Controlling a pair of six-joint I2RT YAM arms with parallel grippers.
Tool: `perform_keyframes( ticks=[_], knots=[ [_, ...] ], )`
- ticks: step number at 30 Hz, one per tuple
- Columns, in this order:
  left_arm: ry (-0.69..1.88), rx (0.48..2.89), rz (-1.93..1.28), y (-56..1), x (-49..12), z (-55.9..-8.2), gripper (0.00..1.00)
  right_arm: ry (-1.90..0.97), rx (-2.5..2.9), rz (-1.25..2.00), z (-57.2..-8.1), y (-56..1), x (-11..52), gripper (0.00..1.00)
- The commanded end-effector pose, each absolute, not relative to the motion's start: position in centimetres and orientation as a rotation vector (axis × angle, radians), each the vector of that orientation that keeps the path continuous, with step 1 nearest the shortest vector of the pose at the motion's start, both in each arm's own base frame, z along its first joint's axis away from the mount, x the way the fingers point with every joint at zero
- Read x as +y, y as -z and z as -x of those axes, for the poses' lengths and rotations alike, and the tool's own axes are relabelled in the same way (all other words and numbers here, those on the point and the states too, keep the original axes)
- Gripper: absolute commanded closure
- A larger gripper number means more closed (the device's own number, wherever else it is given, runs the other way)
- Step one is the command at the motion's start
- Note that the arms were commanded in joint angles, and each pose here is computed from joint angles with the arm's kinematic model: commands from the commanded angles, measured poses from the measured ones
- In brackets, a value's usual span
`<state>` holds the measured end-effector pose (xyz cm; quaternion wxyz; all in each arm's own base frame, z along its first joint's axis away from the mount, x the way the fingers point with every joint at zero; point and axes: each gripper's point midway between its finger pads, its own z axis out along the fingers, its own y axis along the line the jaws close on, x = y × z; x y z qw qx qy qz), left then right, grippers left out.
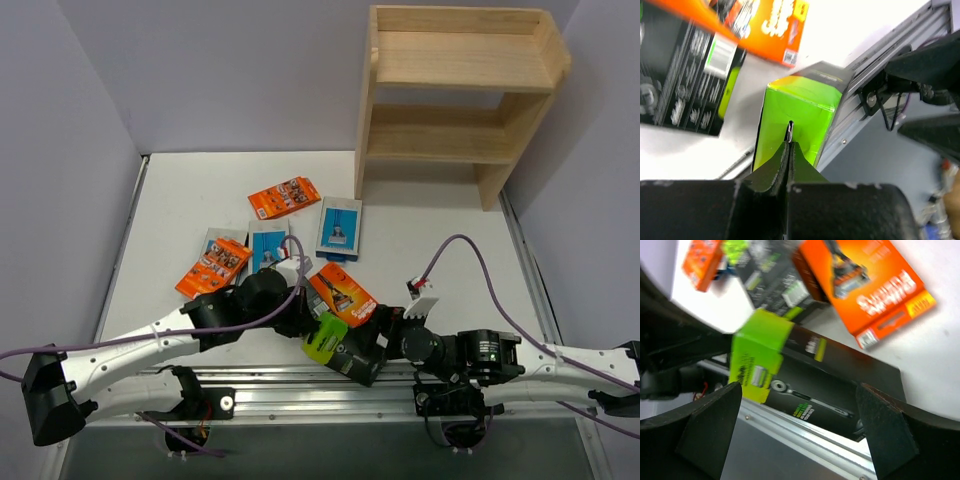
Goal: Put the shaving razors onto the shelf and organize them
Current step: Grab a shaving razor with the left arm, then pass the shaving razor from the left arm to the right
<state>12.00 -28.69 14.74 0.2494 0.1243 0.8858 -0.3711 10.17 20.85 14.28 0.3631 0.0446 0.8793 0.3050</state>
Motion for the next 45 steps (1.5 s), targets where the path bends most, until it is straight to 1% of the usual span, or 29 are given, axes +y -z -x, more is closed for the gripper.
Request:
perform_keyframes(
  ticks=[1,6,8,9,13,16,19,22,30,33,35,36,37,45],
  knots=[
    [0.890,2.311,-0.648,-18.0,-28.9,-13.0,0.98,-0.835,2.078,0.111,-11.2,-19.6,22.9,0.08],
    [0.749,2.245,-0.807,-21.3,-28.9,-14.9,0.98,-0.811,1.944,0.310,-11.5,-24.1,23.1,0.08],
    [0.746,2.224,-0.876,-22.0,-29.0,-14.8,0.98,-0.849,1.896,0.388,-11.1,-25.4,23.7,0.08],
    [0.753,2.170,-0.928,-23.4,-29.3,-15.0,0.98,-0.862,1.870,0.425,-10.9,-26.2,23.9,0.08],
    [0.808,2.059,-1.085,-25.9,-30.1,-14.3,0.98,-0.842,1.787,0.626,-10.1,-27.5,24.4,0.10],
    [0.859,1.964,-1.186,-27.5,-30.5,-13.4,0.98,-0.851,1.747,0.698,-9.7,-28.2,24.7,0.10],
    [0.920,1.889,-1.285,-28.5,-30.8,-12.2,0.98,-0.868,1.691,0.761,-9.2,-28.9,24.9,0.08],
    [0.903,1.839,-1.364,-28.4,-30.5,-11.9,0.98,-0.885,1.638,0.801,-8.9,-29.3,25.1,0.07],
    [0.890,1.806,-1.480,-26.5,-29.9,-11.1,0.98,-0.861,1.601,0.939,-8.3,-27.2,26.9,0.06],
    [0.923,1.741,-1.511,-26.4,-29.9,-10.5,0.98,-0.875,1.556,0.986,-7.9,-26.7,27.8,0.04],
    [0.954,1.669,-1.514,-27.1,-29.9,-10.0,0.98,-0.848,1.549,1.022,-8.0,-25.3,28.0,0.03],
    [0.960,1.652,-1.515,-27.2,-29.7,-9.8,0.98,-0.871,1.518,1.003,-8.0,-26.0,28.4,0.03],
    [0.966,1.632,-1.514,-27.1,-29.5,-9.6,0.98,-0.861,1.516,1.013,-8.0,-25.4,28.4,0.03],
    [0.992,1.544,-1.540,-27.9,-28.8,-8.5,0.98,-0.866,1.501,1.084,-7.5,-24.4,29.7,0.01]
  ],
)
